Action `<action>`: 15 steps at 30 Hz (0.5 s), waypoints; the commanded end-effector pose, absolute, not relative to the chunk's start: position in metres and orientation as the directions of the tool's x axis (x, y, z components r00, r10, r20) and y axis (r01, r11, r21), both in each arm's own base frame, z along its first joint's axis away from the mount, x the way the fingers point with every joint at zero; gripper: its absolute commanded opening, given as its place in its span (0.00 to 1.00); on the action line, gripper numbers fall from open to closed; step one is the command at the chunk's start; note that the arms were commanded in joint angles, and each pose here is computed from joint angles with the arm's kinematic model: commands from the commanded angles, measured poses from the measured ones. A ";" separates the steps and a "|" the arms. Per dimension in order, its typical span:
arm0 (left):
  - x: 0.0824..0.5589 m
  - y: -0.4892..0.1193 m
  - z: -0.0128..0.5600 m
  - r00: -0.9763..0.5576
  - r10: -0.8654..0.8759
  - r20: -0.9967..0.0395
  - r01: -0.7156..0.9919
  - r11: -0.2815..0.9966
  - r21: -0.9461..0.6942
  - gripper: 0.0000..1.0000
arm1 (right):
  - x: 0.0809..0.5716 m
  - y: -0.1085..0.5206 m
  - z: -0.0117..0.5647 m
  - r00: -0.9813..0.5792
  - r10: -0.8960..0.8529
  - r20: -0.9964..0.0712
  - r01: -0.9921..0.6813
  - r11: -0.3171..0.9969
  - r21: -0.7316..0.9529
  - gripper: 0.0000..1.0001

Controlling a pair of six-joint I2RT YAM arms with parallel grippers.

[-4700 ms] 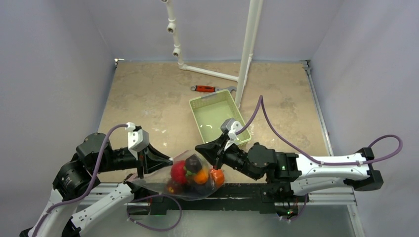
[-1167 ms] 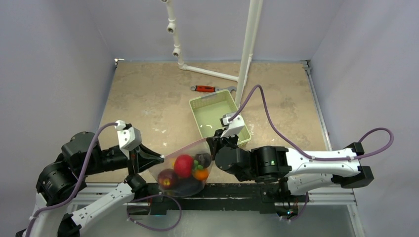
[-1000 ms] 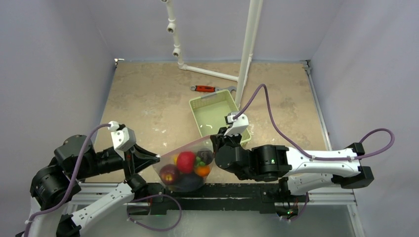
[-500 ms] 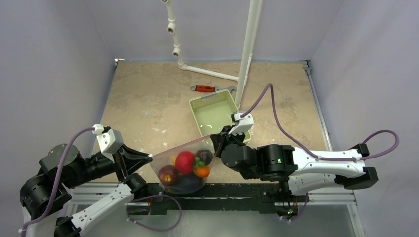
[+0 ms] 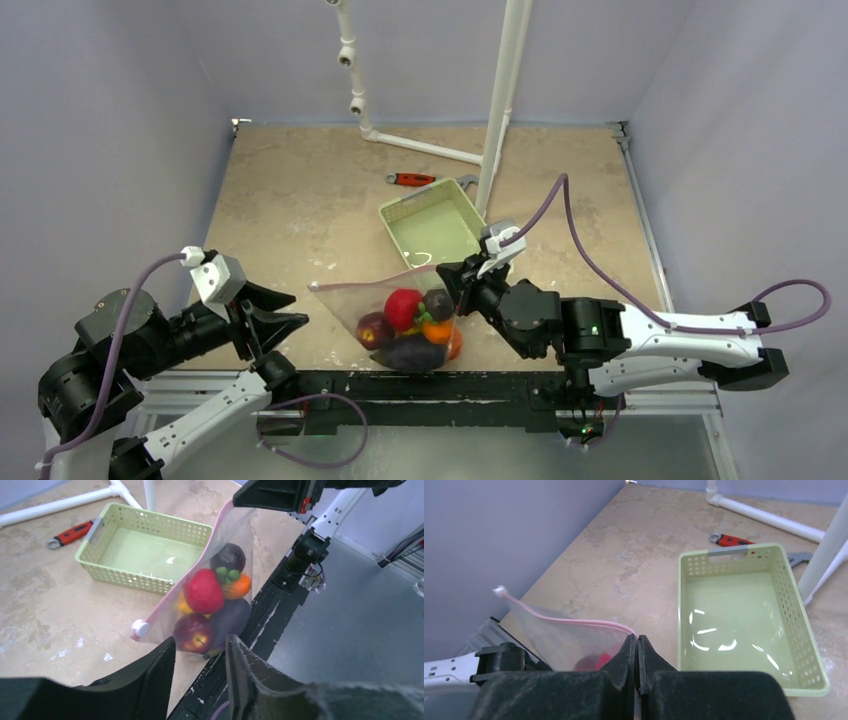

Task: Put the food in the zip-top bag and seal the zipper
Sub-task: Zip the zipper food storage bag at the center of the board, then place the zipper food storage bag at the center of the board.

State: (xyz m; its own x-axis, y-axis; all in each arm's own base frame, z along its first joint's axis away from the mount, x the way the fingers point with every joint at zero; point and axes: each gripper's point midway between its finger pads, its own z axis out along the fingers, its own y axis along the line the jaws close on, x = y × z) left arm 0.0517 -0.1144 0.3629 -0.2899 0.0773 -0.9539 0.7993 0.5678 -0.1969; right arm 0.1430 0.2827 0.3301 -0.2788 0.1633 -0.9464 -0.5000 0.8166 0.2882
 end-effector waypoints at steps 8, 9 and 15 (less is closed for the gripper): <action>0.083 -0.128 0.393 -0.179 0.074 -0.981 0.801 0.591 -0.101 0.56 | 0.131 0.308 0.347 -0.185 0.116 -0.976 -0.666 0.716 0.211 0.00; 0.084 -0.134 0.394 -0.173 0.080 -0.982 0.814 0.572 -0.097 0.58 | 0.130 0.308 0.349 -0.184 0.119 -0.976 -0.672 0.709 0.213 0.00; 0.089 -0.168 0.388 -0.135 0.135 -0.981 0.893 0.446 -0.062 0.64 | 0.122 0.308 0.356 -0.180 0.132 -0.975 -0.711 0.667 0.222 0.00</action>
State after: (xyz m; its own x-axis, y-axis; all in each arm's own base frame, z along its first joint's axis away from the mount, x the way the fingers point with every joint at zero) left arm 0.0816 -0.1412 0.3832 -0.2042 0.1113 -0.9726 0.8325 0.5425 -0.1127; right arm 0.1290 0.3071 0.3349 -0.2025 0.0760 -0.9763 -0.6652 0.7210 0.1941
